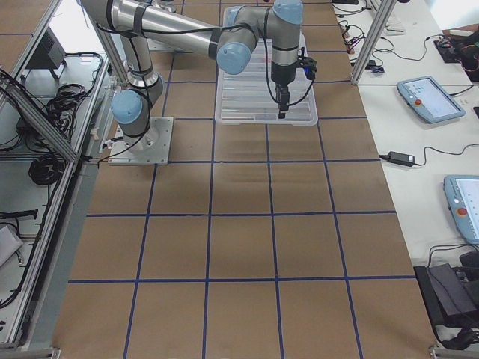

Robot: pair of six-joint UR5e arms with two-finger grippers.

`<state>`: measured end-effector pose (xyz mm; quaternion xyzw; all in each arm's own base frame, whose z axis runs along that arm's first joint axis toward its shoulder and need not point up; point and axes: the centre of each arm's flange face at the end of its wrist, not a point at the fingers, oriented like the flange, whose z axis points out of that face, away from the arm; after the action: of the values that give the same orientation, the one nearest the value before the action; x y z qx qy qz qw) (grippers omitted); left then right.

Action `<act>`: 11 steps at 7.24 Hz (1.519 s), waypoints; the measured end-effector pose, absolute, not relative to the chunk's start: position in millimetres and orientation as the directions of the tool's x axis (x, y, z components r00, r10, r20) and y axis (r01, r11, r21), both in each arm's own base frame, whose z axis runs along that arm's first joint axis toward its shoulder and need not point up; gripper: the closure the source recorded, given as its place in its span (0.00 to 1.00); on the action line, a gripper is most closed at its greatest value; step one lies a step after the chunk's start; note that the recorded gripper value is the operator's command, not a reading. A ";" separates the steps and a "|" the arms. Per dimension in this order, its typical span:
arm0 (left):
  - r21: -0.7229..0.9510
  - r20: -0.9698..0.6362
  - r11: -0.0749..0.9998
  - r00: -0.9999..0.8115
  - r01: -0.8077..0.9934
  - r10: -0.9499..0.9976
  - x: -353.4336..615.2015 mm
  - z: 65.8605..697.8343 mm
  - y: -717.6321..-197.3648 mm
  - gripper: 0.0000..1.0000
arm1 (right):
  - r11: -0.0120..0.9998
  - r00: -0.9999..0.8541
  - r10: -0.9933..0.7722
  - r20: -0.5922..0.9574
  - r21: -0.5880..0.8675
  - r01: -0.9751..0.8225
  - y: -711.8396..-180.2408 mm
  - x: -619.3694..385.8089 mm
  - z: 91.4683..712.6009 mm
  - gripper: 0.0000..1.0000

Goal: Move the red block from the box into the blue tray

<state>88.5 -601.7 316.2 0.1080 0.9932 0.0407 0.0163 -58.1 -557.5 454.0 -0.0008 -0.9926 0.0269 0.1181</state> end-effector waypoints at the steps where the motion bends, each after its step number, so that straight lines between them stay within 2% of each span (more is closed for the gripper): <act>1: 0.081 -0.005 0.974 -0.977 0.213 0.214 91.7 302.4 -601.5 0.87 | 0.999 -0.972 0.019 0.233 -0.054 0.006 -557.2 -58.0 453.6 0.00; 3: 0.061 0.012 0.980 -0.982 0.191 0.191 110.9 258.8 -592.3 0.85 | 0.997 -0.972 0.055 0.228 -0.061 0.042 -555.7 -56.9 454.4 0.00; 4: 0.054 0.010 0.982 -0.983 0.183 0.182 115.9 240.2 -587.5 0.63 | 0.996 -0.972 0.063 0.227 -0.068 0.049 -554.4 -55.6 457.6 0.00; 5: 0.053 0.009 0.983 -0.984 0.178 0.177 118.2 226.2 -584.6 0.27 | 0.996 -0.972 0.066 0.227 -0.071 0.051 -554.1 -55.0 458.7 0.00; 7: 0.042 0.002 0.986 -0.987 0.164 0.164 123.3 222.3 -584.2 0.02 | 0.997 -0.973 0.065 0.223 -0.063 0.052 -555.5 -55.5 452.1 0.00; 9: 0.018 -0.017 0.986 -0.986 0.166 0.167 117.7 244.1 -584.5 0.00 | 0.997 -0.974 0.063 0.219 -0.052 0.053 -557.4 -56.5 445.8 0.00; 11: 0.015 -0.021 0.983 -0.983 0.182 0.182 98.1 291.3 -583.9 0.00 | 0.998 -0.974 0.061 0.217 -0.036 0.055 -560.4 -58.1 436.3 0.00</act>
<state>98.1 -583.9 291.3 0.0914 0.9957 0.0066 0.0111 -58.1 -560.4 436.3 -0.0293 -0.9935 0.0148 0.1094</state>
